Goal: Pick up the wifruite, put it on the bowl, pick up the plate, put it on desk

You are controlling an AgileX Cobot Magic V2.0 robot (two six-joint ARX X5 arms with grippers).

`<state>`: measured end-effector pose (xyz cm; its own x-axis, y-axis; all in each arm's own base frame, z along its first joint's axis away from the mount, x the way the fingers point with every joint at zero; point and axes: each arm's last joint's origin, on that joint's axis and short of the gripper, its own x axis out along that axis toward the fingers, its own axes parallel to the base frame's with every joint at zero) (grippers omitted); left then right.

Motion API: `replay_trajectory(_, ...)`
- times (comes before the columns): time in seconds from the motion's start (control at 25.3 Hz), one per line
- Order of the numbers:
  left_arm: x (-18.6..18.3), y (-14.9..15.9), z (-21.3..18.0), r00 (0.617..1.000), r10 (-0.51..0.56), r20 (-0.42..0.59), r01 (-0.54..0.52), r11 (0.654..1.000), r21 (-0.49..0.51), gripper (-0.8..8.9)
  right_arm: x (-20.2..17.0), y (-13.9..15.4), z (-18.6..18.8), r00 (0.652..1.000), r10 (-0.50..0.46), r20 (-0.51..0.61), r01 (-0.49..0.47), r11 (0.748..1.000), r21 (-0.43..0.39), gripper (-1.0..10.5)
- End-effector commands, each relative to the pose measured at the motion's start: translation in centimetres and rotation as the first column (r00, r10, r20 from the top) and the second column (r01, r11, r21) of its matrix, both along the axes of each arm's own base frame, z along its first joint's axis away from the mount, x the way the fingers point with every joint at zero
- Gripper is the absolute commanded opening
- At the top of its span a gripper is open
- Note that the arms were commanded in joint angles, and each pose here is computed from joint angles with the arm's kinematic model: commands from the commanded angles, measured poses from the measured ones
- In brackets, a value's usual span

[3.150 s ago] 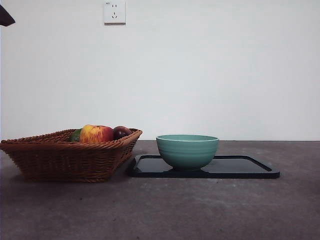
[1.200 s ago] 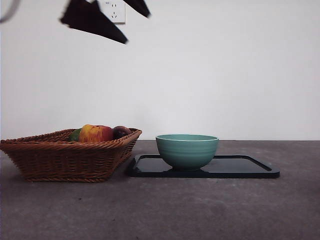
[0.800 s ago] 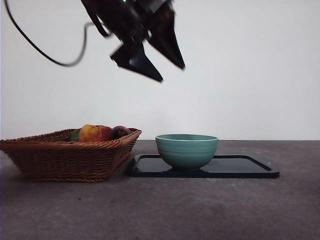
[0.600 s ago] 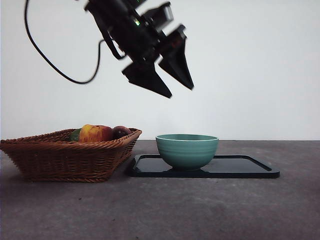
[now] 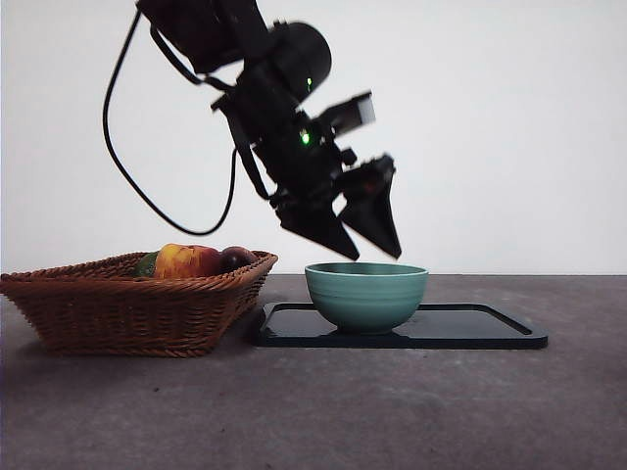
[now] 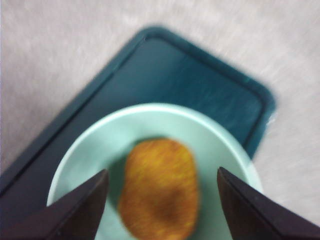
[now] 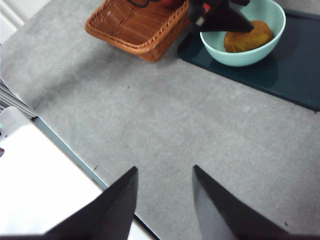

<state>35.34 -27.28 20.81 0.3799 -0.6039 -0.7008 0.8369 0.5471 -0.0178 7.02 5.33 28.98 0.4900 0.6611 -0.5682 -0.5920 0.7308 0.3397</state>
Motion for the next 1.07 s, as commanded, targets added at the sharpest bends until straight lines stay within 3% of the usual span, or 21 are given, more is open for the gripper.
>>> replay_trajectory(0.04,0.2,-1.0,-0.9,0.999,-0.04,0.036,0.039,0.998,0.04,3.4,0.0,0.1,0.1,1.0,0.004,-0.002,-0.004,1.0,0.001,1.7)
replay_trajectory(1.07,0.2,-1.8,-2.3,0.996,-0.089,0.026,0.088,0.995,0.045,3.39,0.1,0.0,0.1,1.0,-0.018,0.012,0.018,1.0,-0.016,1.7)
